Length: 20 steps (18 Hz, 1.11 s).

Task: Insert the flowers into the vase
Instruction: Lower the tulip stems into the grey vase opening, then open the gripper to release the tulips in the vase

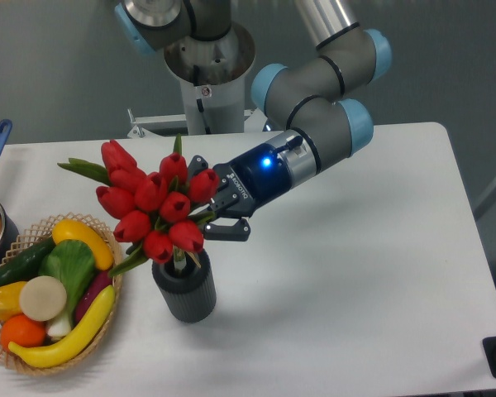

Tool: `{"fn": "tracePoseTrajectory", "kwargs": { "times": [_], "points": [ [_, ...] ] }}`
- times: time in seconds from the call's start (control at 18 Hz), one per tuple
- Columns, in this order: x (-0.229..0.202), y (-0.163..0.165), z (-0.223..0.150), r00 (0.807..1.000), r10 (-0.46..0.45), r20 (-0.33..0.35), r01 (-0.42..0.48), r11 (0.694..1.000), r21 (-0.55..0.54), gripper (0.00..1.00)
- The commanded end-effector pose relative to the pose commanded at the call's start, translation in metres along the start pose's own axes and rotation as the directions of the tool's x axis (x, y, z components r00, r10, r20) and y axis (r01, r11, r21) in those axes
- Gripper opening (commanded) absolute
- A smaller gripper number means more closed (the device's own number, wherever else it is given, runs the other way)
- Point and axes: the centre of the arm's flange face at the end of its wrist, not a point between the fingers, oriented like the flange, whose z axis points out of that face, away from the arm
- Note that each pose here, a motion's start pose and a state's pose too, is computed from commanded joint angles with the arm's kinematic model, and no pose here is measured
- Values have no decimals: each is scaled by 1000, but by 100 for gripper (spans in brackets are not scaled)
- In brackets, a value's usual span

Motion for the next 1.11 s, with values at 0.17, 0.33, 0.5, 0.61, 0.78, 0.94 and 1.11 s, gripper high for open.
{"fn": "tracePoseTrajectory", "kwargs": {
  "times": [0.17,0.33,0.5,0.61,0.78,0.94,1.11],
  "points": [
    [-5,16,-1,1000,-15,2,15,1000,-1,22],
    [-9,33,-1,999,-47,3,47,999,-1,22],
    [-7,50,-2,999,-35,4,35,999,0,22],
    [-7,65,-2,1000,-26,4,26,1000,-3,22],
    [-9,79,2,1000,-19,-2,19,1000,-5,22],
    [-9,91,3,1000,-30,-4,30,1000,-7,22],
    [-7,102,3,1000,-30,-3,30,1000,-6,23]
  ]
}}
